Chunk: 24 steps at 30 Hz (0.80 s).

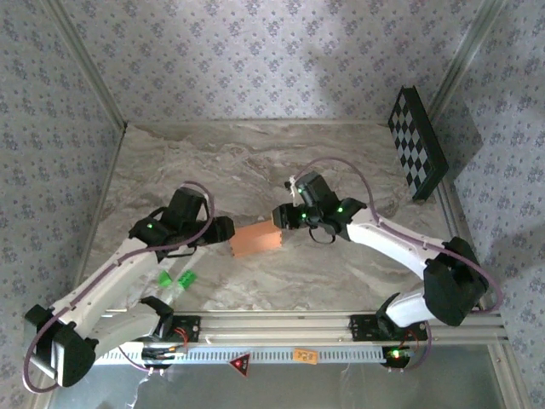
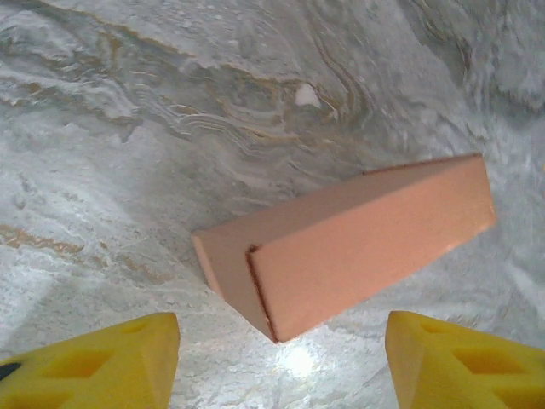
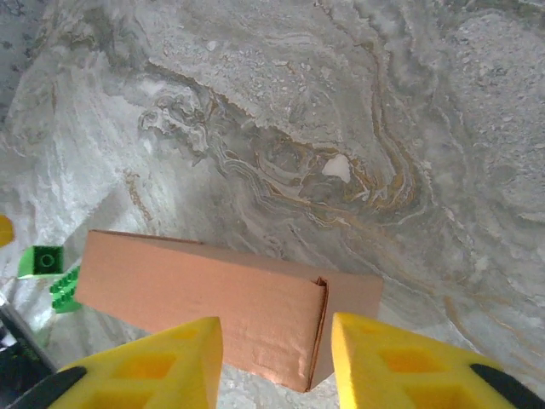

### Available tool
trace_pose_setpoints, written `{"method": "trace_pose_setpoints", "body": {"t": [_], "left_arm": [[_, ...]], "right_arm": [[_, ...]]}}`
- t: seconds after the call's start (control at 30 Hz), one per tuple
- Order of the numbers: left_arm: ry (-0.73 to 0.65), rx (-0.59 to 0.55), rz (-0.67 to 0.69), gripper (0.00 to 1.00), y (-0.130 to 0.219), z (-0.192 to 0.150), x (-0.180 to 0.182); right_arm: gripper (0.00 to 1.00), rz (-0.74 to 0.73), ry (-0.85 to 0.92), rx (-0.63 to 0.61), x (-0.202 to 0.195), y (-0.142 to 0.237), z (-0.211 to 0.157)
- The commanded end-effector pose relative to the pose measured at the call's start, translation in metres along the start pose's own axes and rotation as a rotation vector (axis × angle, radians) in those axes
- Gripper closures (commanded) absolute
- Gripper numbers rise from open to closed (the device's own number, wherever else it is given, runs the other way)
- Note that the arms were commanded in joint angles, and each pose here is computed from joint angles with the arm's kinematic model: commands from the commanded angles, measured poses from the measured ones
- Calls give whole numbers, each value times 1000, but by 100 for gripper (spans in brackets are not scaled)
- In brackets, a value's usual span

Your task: Fold the paper box

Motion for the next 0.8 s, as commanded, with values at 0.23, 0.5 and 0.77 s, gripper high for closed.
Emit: {"method": "trace_pose_setpoints", "body": {"t": [0.23, 0.5, 0.77], "left_arm": [[154, 133, -123, 35, -30, -8, -4], [154, 145, -150, 45, -44, -4, -7], [112, 110, -184, 53, -54, 23, -27]], "right_arm": [[45, 30, -141, 244, -6, -11, -9], [50, 110, -172, 288, -2, -31, -12], [57, 125, -153, 238, 4, -24, 1]]}}
Point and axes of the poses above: each hand's point on the last joint's axis, 136 mm out from that joint toward the fingers, its own y axis back along the fingers, its own x axis along the line the jaws close on, z = x × y, the point moved 7 cm from there along y, back along the fingers, and after that the axes turned 3 degrees about -y, right-handed, at the moved point
